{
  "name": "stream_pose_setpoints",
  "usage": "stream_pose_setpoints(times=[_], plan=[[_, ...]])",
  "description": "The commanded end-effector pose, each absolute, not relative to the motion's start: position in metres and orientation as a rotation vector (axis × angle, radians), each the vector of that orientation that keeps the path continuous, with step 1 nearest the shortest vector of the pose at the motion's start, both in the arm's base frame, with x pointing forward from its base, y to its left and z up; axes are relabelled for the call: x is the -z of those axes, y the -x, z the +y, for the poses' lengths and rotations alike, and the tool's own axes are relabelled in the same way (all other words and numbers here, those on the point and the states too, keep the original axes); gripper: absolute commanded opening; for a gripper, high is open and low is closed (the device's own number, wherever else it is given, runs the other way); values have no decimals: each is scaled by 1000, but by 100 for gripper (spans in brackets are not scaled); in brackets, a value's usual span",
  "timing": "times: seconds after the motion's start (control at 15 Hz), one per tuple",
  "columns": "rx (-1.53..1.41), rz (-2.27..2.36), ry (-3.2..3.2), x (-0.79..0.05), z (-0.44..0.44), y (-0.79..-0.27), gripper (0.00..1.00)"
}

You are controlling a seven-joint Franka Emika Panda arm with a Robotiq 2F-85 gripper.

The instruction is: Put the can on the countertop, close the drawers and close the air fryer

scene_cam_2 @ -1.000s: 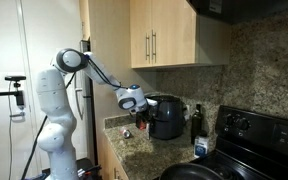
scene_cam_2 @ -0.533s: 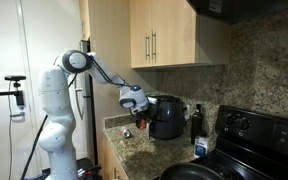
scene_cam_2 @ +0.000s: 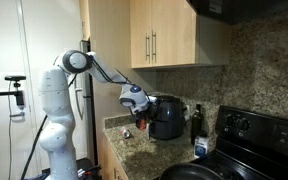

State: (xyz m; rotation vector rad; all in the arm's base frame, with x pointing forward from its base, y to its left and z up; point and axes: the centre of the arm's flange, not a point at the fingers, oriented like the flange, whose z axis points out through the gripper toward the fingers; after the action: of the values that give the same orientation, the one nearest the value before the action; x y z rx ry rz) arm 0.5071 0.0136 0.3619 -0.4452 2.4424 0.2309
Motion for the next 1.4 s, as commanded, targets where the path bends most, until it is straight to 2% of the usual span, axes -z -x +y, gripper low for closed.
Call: stream_pose_setpoints(times=[0.0, 0.6, 0.67, 0.87, 1.13, 1.33], plan=[[-253, 2550, 348, -361, 6, -501, 100], [-245, 2619, 275, -340, -3, -492, 100], [-255, 2626, 315, -352, 3, -544, 100], [-189, 2608, 425, -373, 28, -587, 100], [-274, 2690, 474, -383, 41, -617, 100], [-260, 2743, 451, -379, 36, -612, 100]])
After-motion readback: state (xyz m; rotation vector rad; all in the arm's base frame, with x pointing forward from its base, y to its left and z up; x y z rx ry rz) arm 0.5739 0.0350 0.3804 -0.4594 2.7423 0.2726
